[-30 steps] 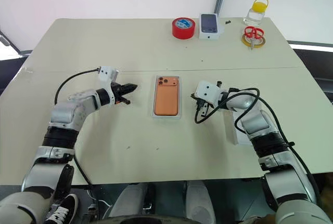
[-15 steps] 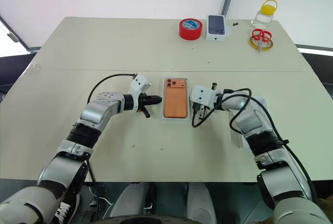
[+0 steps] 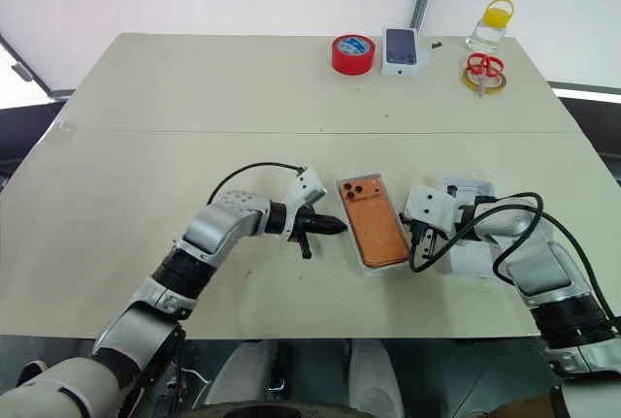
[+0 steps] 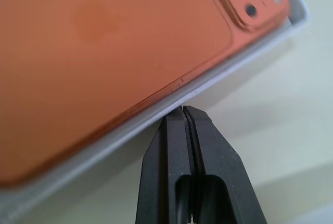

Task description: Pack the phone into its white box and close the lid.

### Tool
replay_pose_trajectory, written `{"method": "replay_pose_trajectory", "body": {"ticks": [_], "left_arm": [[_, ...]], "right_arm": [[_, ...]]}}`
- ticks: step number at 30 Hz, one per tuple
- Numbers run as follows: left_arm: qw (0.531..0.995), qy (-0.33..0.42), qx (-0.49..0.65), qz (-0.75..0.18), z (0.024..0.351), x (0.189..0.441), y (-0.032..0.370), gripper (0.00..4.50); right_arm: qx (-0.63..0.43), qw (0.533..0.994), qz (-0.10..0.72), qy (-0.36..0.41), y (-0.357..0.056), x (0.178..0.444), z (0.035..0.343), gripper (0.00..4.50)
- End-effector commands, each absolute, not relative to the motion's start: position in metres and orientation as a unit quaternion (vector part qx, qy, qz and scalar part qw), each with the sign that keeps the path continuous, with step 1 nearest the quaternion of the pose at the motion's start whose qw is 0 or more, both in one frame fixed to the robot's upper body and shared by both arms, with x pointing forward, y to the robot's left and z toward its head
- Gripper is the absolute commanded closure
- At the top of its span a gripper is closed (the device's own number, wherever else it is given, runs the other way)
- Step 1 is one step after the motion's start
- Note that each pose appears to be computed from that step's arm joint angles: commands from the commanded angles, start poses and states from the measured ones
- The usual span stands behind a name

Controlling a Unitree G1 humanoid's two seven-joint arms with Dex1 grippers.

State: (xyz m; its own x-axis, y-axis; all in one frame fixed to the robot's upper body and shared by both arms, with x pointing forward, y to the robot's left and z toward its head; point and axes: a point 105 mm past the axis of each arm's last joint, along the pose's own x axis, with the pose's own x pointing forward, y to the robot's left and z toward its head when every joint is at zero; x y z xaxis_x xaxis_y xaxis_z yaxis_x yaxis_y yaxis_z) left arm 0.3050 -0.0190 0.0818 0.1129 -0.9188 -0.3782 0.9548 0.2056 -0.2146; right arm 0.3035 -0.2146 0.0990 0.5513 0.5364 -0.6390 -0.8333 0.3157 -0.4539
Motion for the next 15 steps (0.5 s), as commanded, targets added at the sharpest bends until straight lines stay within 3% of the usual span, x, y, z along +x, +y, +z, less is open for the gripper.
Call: {"method": "replay_pose_trajectory", "body": {"ticks": [1,9,15], "left_arm": [[0.742,0.172,0.059,-0.645,0.100,0.307,-0.032,4.50],[0.773,0.159,0.054,-0.612,0.103,0.327,-0.023,4.50],[0.759,0.148,0.052,-0.632,0.103,0.316,-0.021,4.50]], "right_arm": [[-0.386,0.775,0.467,0.179,-0.205,0.290,0.104,4.47],[-0.386,0.773,0.458,0.209,-0.222,0.281,0.101,4.47],[-0.418,0.772,0.436,0.199,-0.233,0.286,0.102,4.47]]}}
